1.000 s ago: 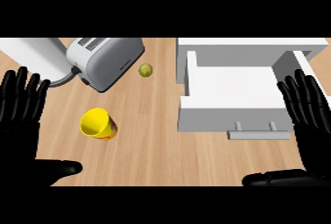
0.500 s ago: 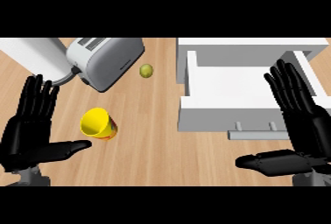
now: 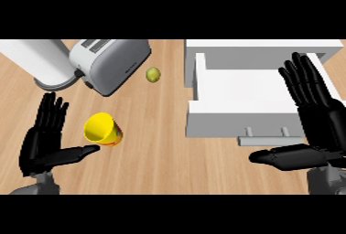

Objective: Pick up the cup, place it into the drawer and close the drawer

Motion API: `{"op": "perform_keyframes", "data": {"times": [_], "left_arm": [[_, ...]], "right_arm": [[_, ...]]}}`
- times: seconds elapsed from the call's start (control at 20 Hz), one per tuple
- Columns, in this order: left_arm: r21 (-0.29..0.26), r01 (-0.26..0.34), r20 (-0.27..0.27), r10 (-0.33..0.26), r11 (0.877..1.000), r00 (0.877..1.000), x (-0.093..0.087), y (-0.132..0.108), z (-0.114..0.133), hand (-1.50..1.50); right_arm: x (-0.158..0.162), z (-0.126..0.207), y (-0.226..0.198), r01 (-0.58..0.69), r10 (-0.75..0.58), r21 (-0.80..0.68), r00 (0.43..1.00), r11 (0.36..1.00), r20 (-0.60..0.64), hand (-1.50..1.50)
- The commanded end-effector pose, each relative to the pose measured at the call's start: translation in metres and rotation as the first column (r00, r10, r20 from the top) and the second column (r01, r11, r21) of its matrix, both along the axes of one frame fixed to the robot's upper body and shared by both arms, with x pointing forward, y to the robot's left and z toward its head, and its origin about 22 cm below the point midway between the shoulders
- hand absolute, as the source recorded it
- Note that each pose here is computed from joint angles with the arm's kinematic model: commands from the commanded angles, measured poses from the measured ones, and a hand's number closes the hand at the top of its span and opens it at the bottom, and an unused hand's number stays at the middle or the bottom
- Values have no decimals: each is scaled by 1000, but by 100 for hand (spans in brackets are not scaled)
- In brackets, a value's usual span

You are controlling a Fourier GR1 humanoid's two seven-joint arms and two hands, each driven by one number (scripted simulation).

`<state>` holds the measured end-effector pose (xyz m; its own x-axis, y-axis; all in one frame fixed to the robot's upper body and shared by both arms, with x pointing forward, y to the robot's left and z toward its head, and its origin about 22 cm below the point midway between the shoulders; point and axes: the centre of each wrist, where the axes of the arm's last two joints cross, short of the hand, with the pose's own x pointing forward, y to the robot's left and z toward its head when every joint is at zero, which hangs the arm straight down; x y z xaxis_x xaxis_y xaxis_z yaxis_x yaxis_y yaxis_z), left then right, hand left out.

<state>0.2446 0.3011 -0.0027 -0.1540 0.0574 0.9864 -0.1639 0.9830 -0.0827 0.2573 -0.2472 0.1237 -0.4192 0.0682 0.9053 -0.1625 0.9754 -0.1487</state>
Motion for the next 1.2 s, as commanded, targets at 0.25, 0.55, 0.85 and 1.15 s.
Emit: {"op": "perform_keyframes", "data": {"times": [0.25, 0.55, 0.85, 1.15], "left_arm": [[11, -54, -72, 55, 998, 996, 0, 28, -66, -150], [13, -48, -124, 49, 999, 991, 4, 18, -98, -150], [15, -70, -100, 71, 997, 992, 14, 32, -124, -150], [9, -63, -59, 64, 998, 996, -4, 38, -145, -150]], "right_arm": [[13, 24, -10, -1, 0, 8, 1000, 1000, 28, -150], [5, 26, -18, 10, -10, -7, 1000, 1000, 16, -150], [23, 26, -16, 23, -22, -22, 999, 999, 28, -150], [4, 31, -17, 12, -12, -3, 1000, 1000, 9, -150]]}}
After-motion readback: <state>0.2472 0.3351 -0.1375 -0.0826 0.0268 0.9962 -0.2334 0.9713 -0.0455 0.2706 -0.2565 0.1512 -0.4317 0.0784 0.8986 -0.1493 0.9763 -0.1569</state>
